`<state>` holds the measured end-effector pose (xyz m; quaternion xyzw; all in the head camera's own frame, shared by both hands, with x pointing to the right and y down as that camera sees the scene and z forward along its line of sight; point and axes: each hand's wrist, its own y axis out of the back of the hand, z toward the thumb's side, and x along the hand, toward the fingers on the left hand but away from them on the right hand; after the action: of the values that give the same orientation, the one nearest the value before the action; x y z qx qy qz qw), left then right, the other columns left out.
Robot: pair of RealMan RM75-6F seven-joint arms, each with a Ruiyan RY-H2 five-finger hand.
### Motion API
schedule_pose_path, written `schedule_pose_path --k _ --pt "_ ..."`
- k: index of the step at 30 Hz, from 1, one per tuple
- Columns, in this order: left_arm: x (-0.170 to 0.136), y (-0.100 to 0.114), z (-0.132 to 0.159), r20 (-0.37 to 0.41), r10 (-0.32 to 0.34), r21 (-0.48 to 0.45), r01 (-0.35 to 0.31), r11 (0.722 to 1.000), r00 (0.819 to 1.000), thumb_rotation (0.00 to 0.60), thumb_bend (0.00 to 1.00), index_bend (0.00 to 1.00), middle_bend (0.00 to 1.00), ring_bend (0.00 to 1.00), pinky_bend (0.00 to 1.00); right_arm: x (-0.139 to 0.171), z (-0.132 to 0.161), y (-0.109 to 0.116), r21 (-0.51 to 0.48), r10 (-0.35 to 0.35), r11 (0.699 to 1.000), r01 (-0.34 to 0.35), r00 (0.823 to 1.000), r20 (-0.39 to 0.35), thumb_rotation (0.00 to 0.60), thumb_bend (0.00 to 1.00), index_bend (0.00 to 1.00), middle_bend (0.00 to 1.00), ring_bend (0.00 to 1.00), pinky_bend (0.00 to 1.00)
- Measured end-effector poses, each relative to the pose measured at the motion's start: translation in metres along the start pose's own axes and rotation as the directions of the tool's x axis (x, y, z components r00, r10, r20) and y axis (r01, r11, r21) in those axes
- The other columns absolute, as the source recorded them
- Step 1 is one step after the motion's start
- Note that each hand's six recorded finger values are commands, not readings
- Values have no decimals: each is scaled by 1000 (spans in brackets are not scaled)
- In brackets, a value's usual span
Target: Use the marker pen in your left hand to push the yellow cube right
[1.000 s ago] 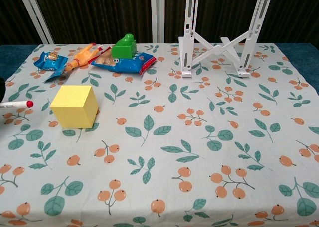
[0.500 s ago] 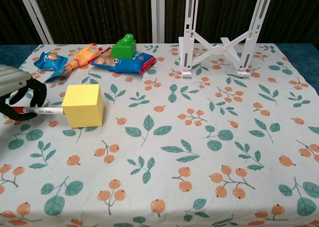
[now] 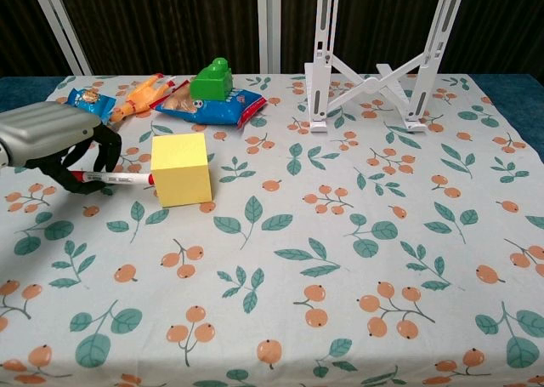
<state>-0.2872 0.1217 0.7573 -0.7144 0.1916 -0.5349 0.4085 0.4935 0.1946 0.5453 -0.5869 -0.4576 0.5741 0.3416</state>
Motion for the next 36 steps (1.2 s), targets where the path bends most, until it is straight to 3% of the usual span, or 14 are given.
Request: schedule_pose_path --k 15,36 --pt "45 16 36 52 3 55 -5 998 999 600 588 679 705 732 879 1 -5 0 -1 3 1000 -3 1000 15 600 176 0 158 42 117" --pt "101 43 87 102 25 62 -32 998 994 600 589 679 705 732 879 3 -8 2 5 3 1000 -3 1000 24 600 176 0 161 42 117"
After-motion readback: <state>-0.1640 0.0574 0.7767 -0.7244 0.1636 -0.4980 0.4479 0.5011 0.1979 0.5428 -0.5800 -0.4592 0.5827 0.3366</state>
